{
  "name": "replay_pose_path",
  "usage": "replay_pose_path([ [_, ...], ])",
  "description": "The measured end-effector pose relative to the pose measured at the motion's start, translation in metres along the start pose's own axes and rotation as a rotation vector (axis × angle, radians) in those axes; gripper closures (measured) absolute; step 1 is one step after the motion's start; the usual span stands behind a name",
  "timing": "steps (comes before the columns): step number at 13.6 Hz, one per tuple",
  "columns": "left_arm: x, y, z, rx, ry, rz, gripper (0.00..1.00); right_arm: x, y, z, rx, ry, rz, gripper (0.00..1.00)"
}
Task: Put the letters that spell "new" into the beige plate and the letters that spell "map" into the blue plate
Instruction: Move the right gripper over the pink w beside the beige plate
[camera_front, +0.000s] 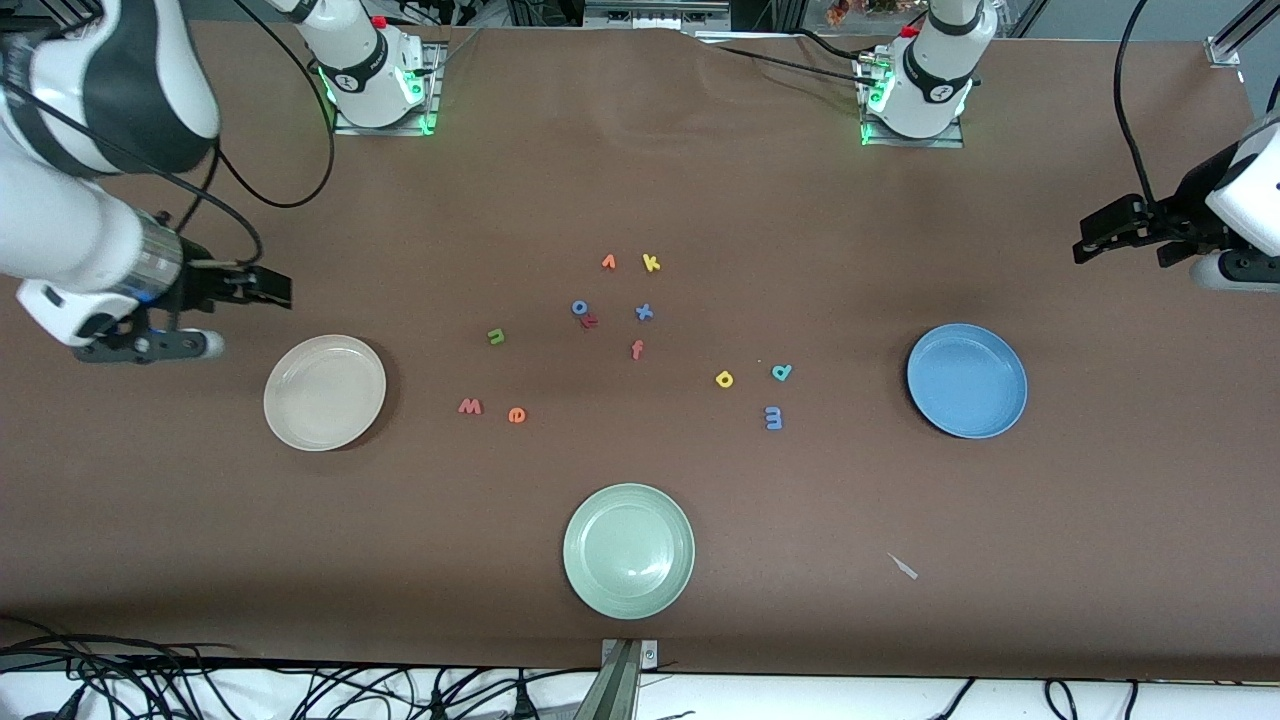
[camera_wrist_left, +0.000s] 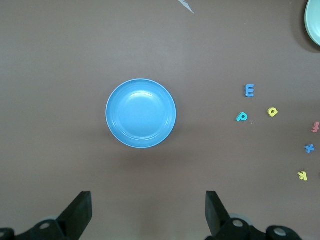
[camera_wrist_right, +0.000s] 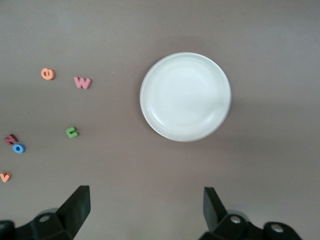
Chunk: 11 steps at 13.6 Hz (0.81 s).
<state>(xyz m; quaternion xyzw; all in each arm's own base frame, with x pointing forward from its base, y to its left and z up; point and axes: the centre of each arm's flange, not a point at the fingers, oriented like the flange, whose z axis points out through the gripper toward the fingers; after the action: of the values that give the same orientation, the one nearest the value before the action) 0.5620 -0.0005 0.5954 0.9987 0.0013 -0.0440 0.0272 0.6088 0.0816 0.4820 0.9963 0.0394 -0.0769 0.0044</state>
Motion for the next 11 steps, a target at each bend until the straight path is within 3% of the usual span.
replay_pose_path([
  [3, -0.003, -0.001, 0.006, -0.001, -0.045, -0.002, 0.00, 0.021, -0.024, 0.034, 0.008, 0.008, -0.028, 0.00],
  [11, 0.009, -0.008, 0.030, -0.008, -0.099, -0.018, 0.00, 0.055, -0.103, 0.113, 0.015, 0.054, 0.043, 0.00],
])
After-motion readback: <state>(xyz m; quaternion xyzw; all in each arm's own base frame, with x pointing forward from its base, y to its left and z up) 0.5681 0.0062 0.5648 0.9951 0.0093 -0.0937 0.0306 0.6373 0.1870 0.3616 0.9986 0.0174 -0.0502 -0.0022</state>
